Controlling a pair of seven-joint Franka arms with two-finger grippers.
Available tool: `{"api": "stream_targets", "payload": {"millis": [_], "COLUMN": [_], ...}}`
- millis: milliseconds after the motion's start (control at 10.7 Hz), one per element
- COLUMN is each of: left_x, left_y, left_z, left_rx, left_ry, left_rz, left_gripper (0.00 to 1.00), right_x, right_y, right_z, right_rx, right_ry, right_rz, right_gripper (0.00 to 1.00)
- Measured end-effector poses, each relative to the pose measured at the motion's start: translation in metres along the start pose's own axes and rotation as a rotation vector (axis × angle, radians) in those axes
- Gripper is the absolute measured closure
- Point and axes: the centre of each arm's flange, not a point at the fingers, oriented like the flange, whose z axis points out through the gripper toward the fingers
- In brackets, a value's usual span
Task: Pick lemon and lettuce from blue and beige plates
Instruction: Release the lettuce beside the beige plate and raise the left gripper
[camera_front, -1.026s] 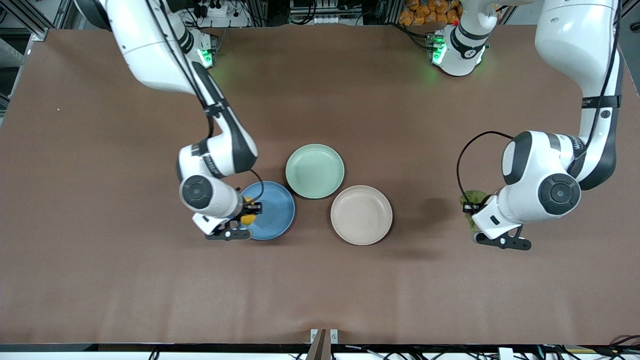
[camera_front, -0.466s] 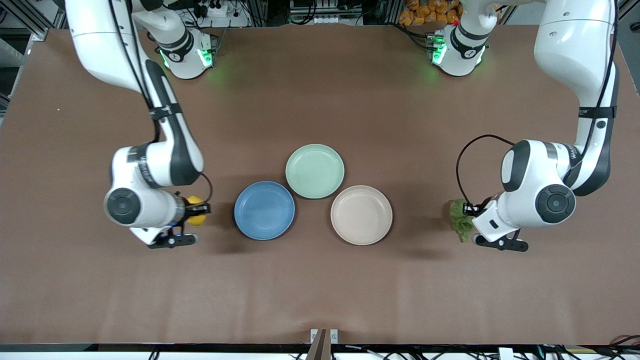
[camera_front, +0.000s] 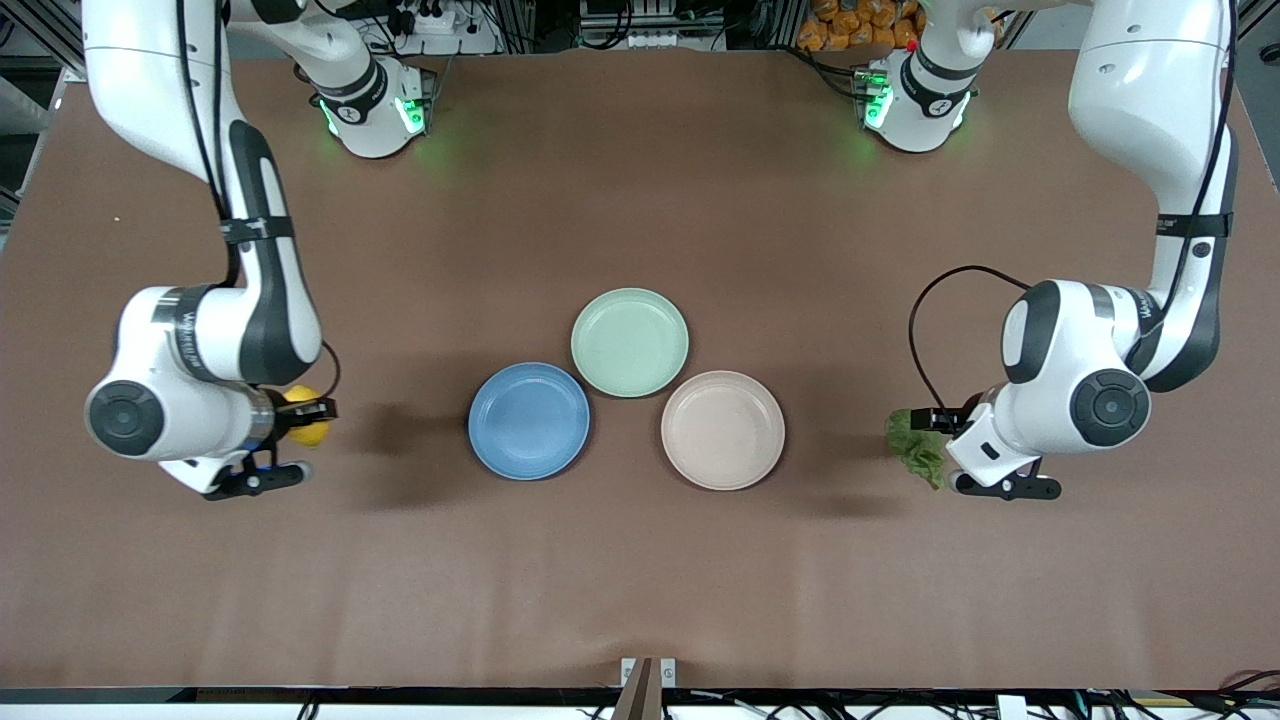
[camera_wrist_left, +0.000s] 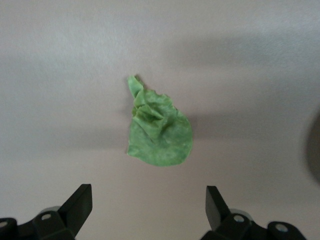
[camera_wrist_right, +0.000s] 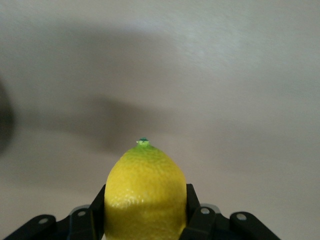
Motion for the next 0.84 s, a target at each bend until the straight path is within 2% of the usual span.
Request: {"api": "stream_targets", "payload": {"millis": [187,373,839], "left_x": [-0.014,-0.045,-0.129], "left_y": [-0.004,-0.010,-0.046], "left_z": [0.012,0.013,0.003], "left_rx": [0.001,0.008,0.021], "left_ry": [-0.004,-0.008,-0.037], "left_rz": [-0.025,-0.042,-0.096], "left_gripper": [0.00,0.00,0.00], "right_x": [-0.009,-0.015,-0.034], "right_y": [0.021,0.029,0.046], "right_z": [0.008,0.015,0.059], "right_rx": [-0.003,0.000,-0.012], "right_ry": [-0.019,-0.025,0.039], "right_rz": [0.012,0.026,0.046], "right_gripper": [0.39,0.39,0.39]}}
